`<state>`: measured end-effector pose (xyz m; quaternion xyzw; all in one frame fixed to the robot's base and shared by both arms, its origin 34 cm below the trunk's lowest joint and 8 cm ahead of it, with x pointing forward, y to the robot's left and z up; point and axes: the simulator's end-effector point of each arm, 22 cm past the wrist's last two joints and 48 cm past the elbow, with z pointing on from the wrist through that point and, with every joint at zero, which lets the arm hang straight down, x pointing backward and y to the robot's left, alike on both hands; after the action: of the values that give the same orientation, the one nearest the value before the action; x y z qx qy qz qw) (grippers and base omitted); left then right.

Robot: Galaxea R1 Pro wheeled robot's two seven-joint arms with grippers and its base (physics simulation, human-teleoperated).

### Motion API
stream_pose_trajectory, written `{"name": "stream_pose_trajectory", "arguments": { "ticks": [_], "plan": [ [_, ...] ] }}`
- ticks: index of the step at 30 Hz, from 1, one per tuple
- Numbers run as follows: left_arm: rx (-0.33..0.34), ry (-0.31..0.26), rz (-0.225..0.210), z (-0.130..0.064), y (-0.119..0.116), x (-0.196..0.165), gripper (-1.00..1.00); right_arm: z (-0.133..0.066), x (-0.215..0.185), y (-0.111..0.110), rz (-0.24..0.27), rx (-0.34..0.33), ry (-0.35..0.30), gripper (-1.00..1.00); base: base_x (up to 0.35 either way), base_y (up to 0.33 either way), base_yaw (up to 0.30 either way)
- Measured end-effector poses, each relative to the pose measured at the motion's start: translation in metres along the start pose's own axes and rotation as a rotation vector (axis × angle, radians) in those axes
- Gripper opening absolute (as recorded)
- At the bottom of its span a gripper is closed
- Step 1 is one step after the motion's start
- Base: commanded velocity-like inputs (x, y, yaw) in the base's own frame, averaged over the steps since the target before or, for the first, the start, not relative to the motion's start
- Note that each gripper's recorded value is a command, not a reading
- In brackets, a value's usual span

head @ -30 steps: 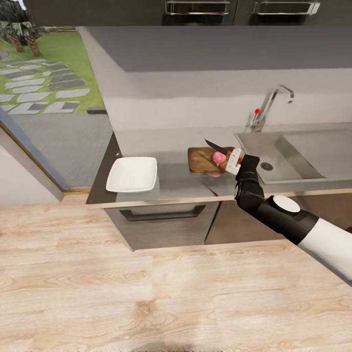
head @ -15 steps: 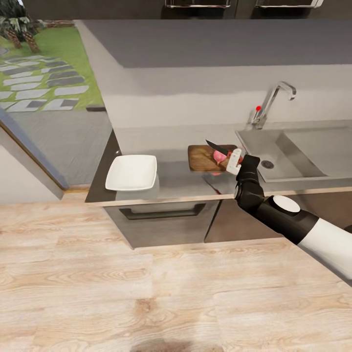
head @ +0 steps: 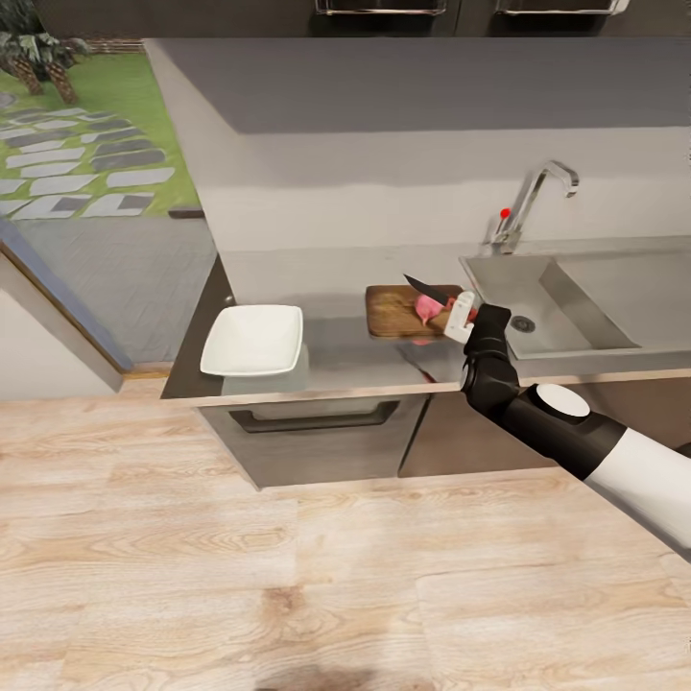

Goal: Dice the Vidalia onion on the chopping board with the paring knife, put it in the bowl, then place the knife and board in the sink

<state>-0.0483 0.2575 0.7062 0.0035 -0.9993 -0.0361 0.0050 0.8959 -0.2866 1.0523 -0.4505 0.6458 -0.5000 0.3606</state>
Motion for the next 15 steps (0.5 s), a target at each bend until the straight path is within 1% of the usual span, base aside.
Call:
{"name": "stream_pose_trajectory", "arguments": {
  "ticks": [15],
  "plan": [
    [0.0, 0.001, 0.0, -0.0002, 0.0003, 0.0004, 1.0, 0.0001, -0.0006, 0.0016, 0.0, -0.003, -0.001, -1.0, 0.0, -0.01, 0.0]
  ]
}}
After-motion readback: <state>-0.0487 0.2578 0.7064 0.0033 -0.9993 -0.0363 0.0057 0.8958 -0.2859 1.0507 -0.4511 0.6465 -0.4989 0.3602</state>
